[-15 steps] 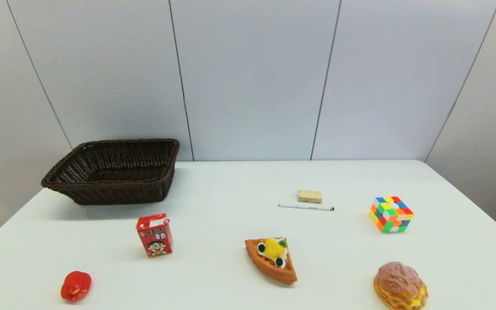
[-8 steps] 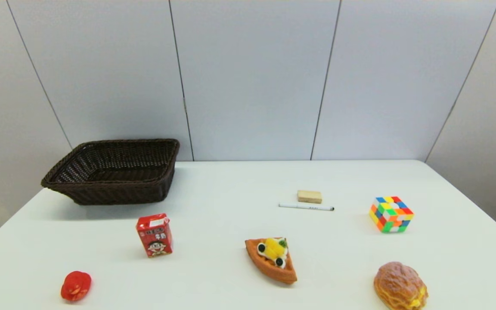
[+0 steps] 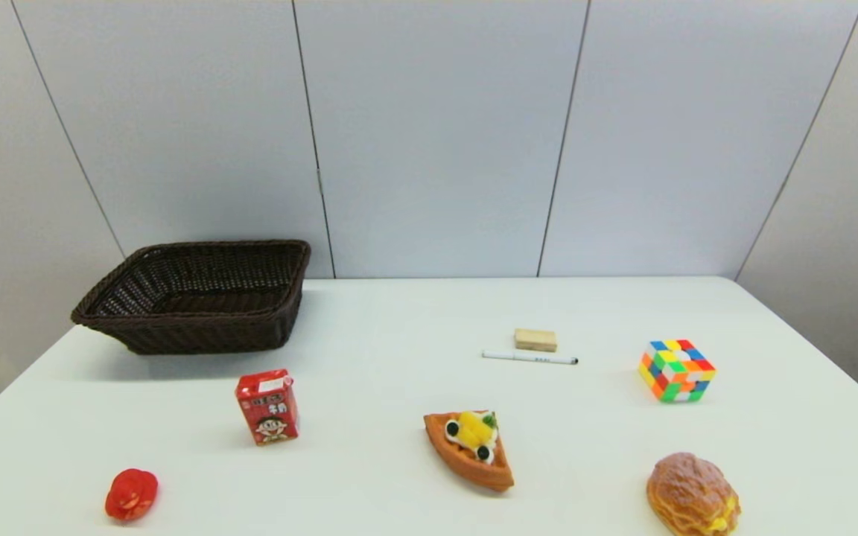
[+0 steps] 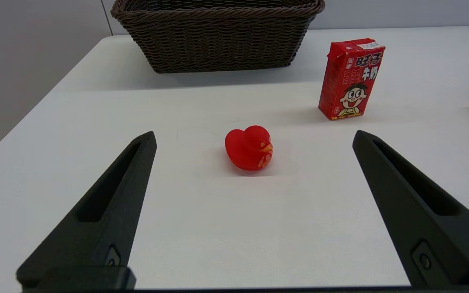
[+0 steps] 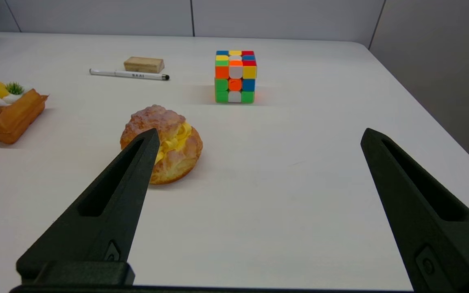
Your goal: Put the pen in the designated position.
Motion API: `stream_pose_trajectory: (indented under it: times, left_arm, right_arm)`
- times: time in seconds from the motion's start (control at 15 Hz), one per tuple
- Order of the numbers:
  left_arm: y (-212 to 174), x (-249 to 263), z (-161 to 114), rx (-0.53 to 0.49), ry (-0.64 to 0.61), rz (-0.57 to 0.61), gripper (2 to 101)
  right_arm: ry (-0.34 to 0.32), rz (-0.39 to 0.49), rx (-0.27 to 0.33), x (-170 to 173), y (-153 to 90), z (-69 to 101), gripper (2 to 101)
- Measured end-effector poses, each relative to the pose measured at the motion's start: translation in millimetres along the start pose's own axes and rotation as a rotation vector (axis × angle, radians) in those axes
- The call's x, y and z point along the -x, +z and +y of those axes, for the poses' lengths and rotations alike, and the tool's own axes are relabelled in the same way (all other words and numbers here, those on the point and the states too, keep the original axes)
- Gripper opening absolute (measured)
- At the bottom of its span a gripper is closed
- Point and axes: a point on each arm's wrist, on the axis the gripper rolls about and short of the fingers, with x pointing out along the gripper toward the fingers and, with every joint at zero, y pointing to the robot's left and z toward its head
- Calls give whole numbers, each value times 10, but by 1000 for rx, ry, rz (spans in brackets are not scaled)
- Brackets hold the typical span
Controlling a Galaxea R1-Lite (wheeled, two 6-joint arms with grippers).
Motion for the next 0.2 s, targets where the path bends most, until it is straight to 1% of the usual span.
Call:
stream_pose_trajectory:
  times: [0.2]
  left_arm:
    - [0,0,0,0,0,0,978]
  right_arm:
    - [-5,0,-4,0,0,-1,980]
